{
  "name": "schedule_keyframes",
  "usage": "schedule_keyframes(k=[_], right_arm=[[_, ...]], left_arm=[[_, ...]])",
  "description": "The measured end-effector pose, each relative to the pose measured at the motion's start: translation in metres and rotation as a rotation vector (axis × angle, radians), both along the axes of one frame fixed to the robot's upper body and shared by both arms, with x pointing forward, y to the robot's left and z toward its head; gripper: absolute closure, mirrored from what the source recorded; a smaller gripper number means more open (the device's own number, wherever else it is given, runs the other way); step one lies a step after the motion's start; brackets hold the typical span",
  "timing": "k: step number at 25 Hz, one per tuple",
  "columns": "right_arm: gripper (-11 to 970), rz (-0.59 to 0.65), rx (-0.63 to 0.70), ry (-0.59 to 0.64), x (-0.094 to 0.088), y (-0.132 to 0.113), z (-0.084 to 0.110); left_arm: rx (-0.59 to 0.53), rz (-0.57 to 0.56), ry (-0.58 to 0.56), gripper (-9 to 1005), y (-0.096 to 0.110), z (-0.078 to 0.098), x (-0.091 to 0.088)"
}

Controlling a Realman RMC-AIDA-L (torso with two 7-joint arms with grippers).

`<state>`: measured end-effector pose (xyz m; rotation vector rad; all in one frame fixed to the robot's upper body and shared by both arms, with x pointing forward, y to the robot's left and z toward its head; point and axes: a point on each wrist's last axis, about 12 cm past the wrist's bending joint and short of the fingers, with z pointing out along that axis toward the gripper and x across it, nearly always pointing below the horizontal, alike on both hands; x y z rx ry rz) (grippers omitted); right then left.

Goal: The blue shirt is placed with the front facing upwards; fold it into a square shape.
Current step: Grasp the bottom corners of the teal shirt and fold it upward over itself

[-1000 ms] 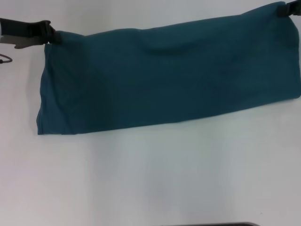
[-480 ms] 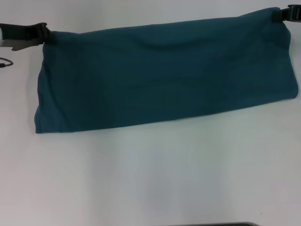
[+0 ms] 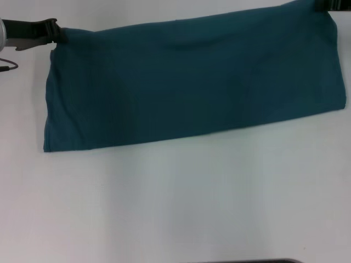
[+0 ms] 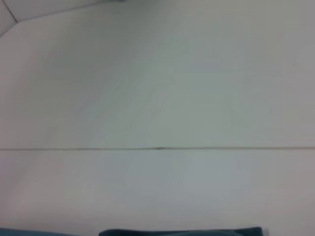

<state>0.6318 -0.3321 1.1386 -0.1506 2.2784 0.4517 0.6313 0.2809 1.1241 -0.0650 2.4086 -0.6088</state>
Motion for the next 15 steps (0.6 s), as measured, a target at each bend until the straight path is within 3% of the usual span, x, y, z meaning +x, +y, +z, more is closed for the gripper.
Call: schedule_keyframes(k=[7, 15], right_arm=[[915, 0.018, -0.03, 0.006, 0.005, 0.014, -0.009], [914, 0.0, -0.028, 0.016, 0.006, 0.009, -0.01]], left_arm=[[0.008, -0.005, -0.005, 984, -0.004, -0.001, 0.002], [-0.005, 0.033, 0.038, 940, 0.0, -0.006, 0.0]])
